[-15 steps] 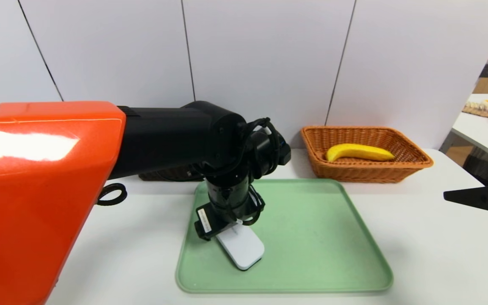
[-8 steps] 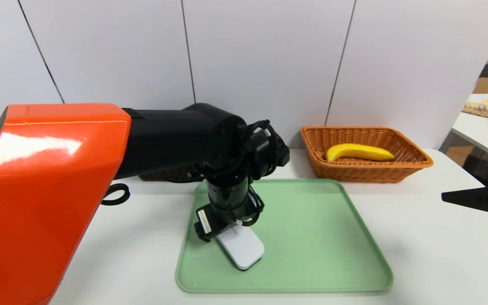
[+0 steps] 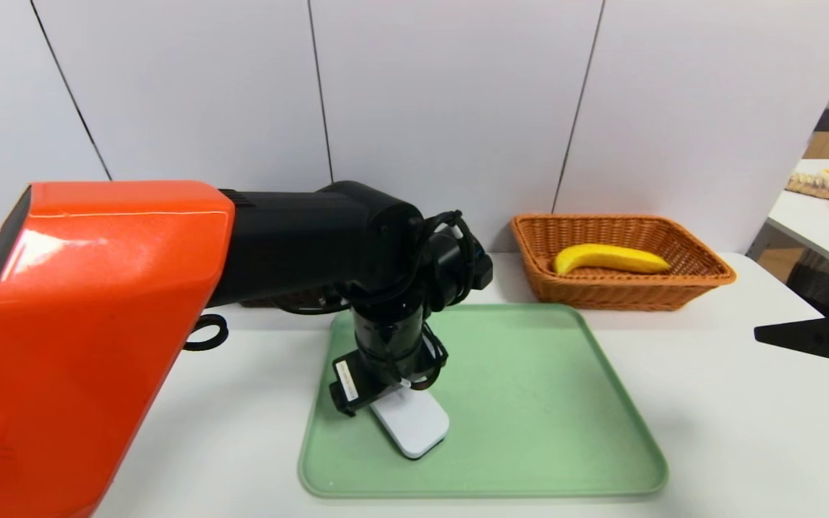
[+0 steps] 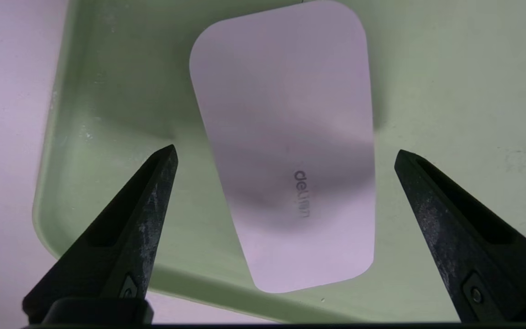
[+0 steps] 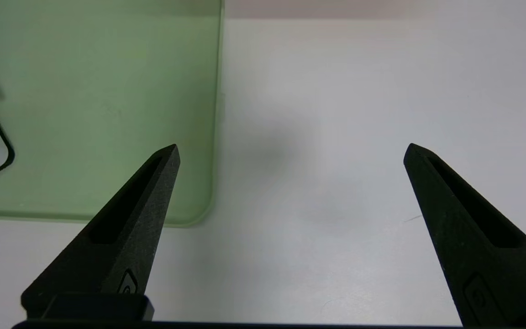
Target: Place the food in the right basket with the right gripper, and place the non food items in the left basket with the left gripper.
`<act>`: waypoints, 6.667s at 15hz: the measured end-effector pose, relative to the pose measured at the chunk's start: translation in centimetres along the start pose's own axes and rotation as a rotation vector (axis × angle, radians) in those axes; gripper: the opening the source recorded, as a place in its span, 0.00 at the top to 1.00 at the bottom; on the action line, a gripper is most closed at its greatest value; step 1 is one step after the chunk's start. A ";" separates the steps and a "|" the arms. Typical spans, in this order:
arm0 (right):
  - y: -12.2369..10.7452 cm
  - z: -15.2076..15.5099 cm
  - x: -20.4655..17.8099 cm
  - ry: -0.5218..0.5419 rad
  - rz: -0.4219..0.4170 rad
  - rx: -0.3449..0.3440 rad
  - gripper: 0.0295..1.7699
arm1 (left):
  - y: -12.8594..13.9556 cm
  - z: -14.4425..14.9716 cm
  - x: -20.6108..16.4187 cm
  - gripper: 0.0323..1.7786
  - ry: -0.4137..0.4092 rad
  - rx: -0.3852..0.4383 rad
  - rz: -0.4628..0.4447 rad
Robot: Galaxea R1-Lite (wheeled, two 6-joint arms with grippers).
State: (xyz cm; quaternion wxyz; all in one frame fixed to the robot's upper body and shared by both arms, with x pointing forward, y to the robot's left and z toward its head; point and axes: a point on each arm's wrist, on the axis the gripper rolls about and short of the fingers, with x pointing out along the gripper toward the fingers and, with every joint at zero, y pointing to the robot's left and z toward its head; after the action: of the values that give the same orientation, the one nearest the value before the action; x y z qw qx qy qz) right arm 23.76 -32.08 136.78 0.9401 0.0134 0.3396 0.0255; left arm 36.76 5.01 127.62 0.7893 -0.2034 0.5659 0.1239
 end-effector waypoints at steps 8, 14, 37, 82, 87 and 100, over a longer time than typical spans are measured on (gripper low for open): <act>0.0 0.0 0.0 0.000 -0.001 0.002 0.04 | -0.1 -0.2 0.5 0.13 0.006 0.011 0.015; -0.1 0.0 -0.1 -0.005 -0.002 0.002 0.04 | -0.2 0.0 0.6 0.45 0.021 0.009 0.006; -0.2 -1.2 -0.8 -0.001 -0.013 0.003 0.04 | 2.8 0.7 -14.4 0.46 -0.439 0.319 -0.337; -0.9 -0.7 -0.4 -0.006 -0.043 0.036 0.04 | -0.6 17.6 2.5 0.24 -0.883 0.257 -0.171; -0.9 -0.3 -0.6 -0.022 -0.042 0.033 0.04 | -0.3 17.5 -0.7 0.15 -0.924 0.287 -0.183; -0.5 2.7 -2.7 0.144 0.040 -0.115 0.04 | 11.0 8.4 -16.0 0.06 -0.842 0.757 -0.252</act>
State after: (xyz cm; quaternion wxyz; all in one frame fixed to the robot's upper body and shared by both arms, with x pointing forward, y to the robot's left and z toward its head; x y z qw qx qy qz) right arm 23.45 -32.74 140.58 0.9118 -0.0355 0.4040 0.0644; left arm 33.90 19.16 143.09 0.9729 0.0939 0.1794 -0.1118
